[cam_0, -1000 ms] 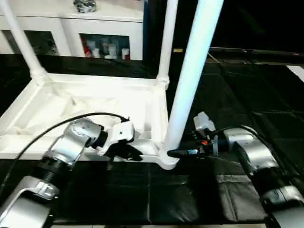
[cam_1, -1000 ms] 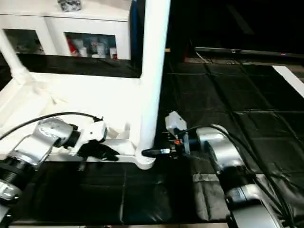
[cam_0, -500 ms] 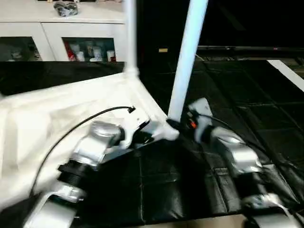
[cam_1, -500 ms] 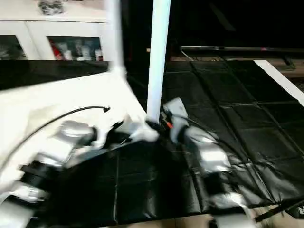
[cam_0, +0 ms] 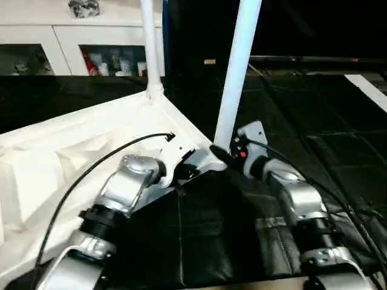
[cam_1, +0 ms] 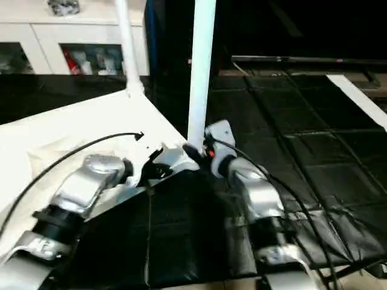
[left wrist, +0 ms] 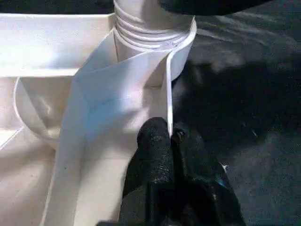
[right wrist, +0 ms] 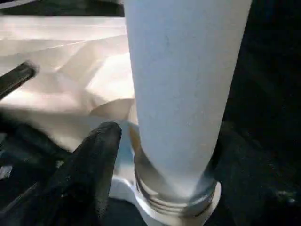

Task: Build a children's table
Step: Rotate leg to tighten

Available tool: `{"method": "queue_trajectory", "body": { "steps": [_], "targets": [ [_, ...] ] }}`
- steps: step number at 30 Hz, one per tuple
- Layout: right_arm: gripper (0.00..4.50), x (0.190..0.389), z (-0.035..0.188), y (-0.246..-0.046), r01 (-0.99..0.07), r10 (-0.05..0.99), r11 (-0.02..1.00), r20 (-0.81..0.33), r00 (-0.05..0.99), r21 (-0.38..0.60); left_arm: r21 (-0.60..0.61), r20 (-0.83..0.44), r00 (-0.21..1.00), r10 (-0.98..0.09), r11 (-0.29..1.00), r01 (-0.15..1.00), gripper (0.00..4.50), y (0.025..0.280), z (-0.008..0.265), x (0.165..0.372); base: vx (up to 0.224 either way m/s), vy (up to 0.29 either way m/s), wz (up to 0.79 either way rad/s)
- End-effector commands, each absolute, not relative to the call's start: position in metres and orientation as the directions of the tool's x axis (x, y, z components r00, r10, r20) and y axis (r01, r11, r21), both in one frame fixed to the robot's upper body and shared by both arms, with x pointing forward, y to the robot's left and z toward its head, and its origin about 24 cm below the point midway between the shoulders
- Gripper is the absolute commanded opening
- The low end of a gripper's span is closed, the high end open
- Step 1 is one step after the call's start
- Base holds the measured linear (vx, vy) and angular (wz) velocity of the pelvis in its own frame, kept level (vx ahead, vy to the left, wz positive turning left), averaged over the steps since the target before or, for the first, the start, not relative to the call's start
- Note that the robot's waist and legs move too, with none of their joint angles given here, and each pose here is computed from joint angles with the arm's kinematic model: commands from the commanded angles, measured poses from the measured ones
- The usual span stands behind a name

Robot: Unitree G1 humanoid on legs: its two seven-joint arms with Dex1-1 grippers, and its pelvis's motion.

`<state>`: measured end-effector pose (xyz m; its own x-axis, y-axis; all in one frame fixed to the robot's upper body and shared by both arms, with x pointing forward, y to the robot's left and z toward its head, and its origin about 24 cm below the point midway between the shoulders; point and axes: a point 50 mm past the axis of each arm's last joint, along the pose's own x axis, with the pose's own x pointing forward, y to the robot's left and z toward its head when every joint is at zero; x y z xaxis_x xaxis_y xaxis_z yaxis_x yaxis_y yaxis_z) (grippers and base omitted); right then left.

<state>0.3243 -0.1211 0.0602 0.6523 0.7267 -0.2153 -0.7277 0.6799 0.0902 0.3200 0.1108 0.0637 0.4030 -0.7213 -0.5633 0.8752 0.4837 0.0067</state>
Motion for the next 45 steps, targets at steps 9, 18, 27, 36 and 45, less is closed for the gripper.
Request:
{"method": "queue_trajectory", "body": {
  "steps": [9,18,27,36,45],
  "targets": [
    [3.8,0.309,0.069,-0.14,-0.928,0.913,0.367,-0.218,0.345,0.064,0.077,-0.532,0.14,-0.835,0.117,0.99,0.0,0.121,0.089,0.313,0.0,0.0,0.0],
    [3.46,0.297,0.073,-0.15,-0.992,0.962,0.057,-0.271,0.024,0.112,0.032,-0.617,-0.088,-0.782,-0.136,0.99,0.0,0.134,0.085,0.302,0.0,0.0,0.0],
    [2.64,0.293,0.074,-0.144,-0.988,0.957,-0.051,-0.275,-0.09,0.143,0.021,-0.635,-0.126,-0.762,-0.18,0.983,0.0,0.138,0.082,0.302,0.0,0.0,0.0],
    [2.03,0.291,0.07,-0.142,-0.983,0.954,-0.082,-0.274,-0.125,0.161,0.021,-0.636,-0.122,-0.762,-0.175,0.984,0.0,0.14,0.08,0.303,0.0,0.0,0.0],
    [1.97,0.296,0.066,-0.133,-0.979,0.972,0.105,-0.225,0.065,0.174,0.045,-0.582,0.035,-0.813,0.011,0.999,0.0,0.134,0.083,0.315,0.0,0.0,0.0]
  ]
}}
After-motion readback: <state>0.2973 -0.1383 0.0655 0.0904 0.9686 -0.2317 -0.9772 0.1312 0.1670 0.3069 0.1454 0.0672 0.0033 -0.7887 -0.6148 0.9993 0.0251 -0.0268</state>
